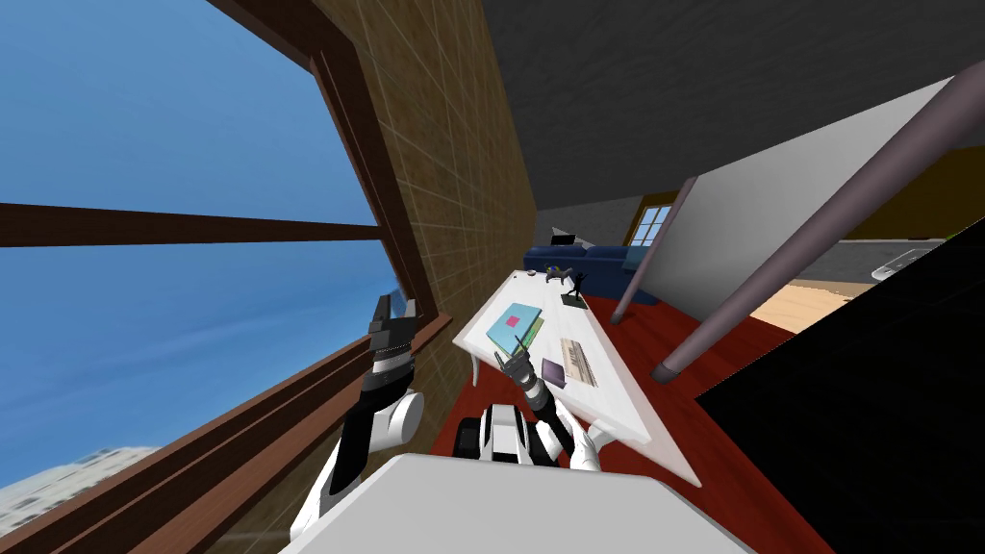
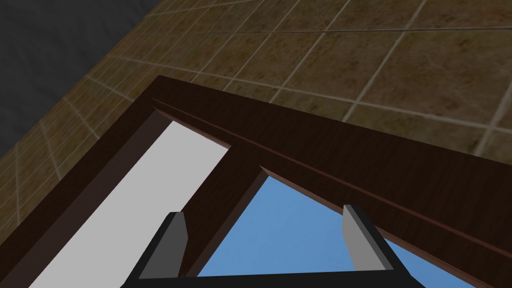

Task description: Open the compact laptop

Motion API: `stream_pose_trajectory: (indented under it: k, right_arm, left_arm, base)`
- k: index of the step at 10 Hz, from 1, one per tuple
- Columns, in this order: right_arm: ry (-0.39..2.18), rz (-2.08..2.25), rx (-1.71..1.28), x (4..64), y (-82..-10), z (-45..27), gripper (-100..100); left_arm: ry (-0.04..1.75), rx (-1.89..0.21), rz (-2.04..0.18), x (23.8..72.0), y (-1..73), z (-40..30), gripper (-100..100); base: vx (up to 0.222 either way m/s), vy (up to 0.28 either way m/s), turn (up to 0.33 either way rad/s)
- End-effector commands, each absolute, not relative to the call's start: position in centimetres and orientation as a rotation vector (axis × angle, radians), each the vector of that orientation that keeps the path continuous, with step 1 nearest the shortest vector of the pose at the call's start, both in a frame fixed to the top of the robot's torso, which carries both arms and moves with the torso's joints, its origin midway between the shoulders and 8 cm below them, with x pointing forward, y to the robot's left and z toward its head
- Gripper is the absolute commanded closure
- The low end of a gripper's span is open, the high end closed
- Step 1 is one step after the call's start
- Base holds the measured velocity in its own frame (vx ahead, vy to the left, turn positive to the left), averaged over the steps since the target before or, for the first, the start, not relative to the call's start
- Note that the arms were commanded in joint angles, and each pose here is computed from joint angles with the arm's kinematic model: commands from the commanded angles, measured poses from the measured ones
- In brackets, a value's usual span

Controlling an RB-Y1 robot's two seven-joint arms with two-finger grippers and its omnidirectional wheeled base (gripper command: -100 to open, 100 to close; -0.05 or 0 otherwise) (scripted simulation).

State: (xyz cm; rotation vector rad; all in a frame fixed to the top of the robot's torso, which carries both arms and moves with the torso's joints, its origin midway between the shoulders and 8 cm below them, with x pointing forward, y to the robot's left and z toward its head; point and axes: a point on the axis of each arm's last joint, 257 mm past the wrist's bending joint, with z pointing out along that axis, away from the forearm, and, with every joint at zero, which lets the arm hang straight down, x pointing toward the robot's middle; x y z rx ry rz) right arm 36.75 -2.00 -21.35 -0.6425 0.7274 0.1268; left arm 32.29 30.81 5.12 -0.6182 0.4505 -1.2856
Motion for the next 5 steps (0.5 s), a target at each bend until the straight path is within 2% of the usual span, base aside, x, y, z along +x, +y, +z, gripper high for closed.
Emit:
stream_pose_trajectory:
  k: [1, 2, 5]
  right_arm:
    - [0.727, 0.129, -0.642, 37.4, -1.87, -20.8, -100]
    - [0.73, 0.13, -0.642, 37.51, -1.86, -20.78, 0]
    - [0.73, 0.13, -0.642, 37.5, -1.86, -20.79, 0]
  left_arm:
    - [0.45, -0.618, -1.286, 32.29, 30.81, 5.12, 0]
    - [0.45, -0.618, -1.286, 32.29, 30.81, 5.12, 0]
    - [0.45, -0.618, -1.286, 32.29, 30.81, 5.12, 0]
  base:
    - [-0.034, -0.008, -0.003]
    - [-0.008, -0.002, 0.001]
    - [0.0, 0.0, 0.0]
